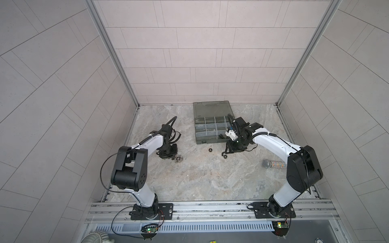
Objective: Sort the screws and nuts into containers
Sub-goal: 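Lower the left gripper and grasp the brass wing nut in the cluster, then carry the brass wing nut with the left gripper over the box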
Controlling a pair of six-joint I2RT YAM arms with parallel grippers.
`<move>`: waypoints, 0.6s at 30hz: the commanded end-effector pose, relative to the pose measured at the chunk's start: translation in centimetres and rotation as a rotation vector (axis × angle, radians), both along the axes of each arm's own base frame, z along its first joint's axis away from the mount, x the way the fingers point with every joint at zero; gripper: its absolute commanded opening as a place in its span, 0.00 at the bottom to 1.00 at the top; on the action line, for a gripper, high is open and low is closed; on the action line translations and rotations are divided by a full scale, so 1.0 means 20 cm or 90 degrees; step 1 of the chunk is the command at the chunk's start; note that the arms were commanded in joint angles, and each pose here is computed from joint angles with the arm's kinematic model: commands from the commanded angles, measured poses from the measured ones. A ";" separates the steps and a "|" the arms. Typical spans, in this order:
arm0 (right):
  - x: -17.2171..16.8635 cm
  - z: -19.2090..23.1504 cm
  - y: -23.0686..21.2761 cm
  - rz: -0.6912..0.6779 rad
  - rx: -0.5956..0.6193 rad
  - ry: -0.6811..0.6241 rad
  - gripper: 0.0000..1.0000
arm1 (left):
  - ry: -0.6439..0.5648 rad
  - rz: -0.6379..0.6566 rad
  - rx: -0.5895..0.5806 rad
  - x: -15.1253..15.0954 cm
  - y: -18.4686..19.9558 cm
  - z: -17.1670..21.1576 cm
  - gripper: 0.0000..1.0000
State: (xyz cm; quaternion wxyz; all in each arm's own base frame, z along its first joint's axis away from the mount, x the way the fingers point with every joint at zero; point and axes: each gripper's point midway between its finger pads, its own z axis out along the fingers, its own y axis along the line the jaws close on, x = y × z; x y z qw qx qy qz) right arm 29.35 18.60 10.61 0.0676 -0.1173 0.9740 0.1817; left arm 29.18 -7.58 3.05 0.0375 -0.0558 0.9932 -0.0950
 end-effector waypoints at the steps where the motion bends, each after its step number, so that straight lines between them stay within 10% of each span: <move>1: -0.03 0.05 -0.03 0.004 -0.001 -0.008 0.48 | -0.006 -0.017 0.002 0.02 -0.03 0.06 0.02; 18: -0.04 0.11 -0.07 -0.010 0.009 -0.022 0.48 | -0.091 -0.059 -0.021 0.23 -0.24 0.40 0.00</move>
